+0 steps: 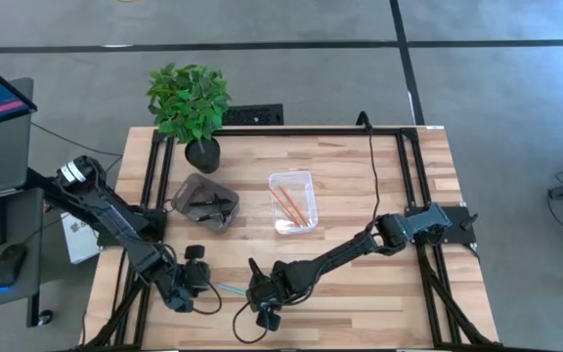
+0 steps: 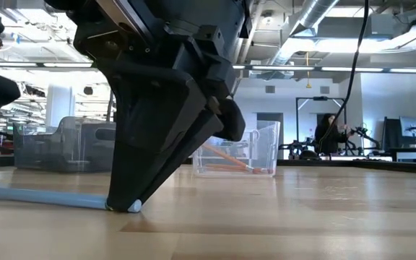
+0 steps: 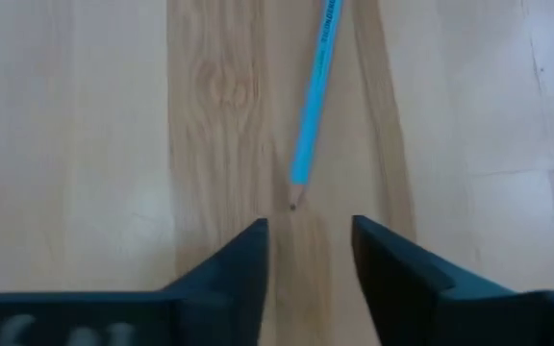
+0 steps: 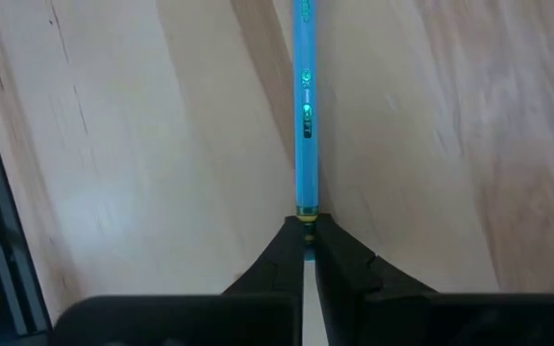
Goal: Sort pens & pencils
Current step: Put the blue pencil into the white bin
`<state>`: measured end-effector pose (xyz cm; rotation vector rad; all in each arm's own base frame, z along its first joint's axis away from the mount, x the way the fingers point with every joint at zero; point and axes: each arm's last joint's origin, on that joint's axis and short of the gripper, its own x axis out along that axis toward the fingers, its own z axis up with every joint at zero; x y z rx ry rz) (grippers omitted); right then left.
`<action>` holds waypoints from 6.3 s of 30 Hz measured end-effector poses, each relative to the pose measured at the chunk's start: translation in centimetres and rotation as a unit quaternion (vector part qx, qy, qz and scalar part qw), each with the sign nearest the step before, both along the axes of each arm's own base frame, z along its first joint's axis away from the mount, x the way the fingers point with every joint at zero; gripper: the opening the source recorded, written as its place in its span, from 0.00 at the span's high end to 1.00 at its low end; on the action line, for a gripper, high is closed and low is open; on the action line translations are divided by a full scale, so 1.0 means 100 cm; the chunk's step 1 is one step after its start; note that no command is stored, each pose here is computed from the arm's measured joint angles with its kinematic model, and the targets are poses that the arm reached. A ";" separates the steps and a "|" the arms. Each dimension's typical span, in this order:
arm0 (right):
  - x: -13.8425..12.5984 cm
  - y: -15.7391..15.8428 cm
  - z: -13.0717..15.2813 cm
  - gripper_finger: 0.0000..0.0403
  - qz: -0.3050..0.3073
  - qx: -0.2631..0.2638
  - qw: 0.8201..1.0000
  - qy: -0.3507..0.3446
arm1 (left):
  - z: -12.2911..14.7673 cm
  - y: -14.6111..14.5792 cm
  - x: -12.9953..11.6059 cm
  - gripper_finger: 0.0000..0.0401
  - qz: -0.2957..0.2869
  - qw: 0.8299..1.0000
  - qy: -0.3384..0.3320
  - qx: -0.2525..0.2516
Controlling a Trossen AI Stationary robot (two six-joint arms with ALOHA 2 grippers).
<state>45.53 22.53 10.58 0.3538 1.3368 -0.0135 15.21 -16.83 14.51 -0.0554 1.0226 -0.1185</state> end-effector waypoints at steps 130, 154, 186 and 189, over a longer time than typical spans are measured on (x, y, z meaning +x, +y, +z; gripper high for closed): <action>0.036 -0.029 -0.015 0.92 -0.061 0.042 0.993 -0.087 | -0.025 0.006 0.016 0.96 -0.055 0.989 0.136 0.021; -0.008 -0.025 0.057 0.83 -0.032 -0.170 0.982 -0.075 | -0.011 -0.003 0.027 1.00 -0.095 0.989 0.098 0.057; -0.177 -0.042 0.032 0.83 -0.226 -0.360 0.904 -0.040 | 0.097 0.084 0.129 1.00 -0.161 0.915 0.041 0.368; -0.195 -0.058 0.018 0.83 -0.254 -0.319 0.910 -0.072 | 0.107 0.102 0.138 1.00 -0.170 0.900 0.044 0.398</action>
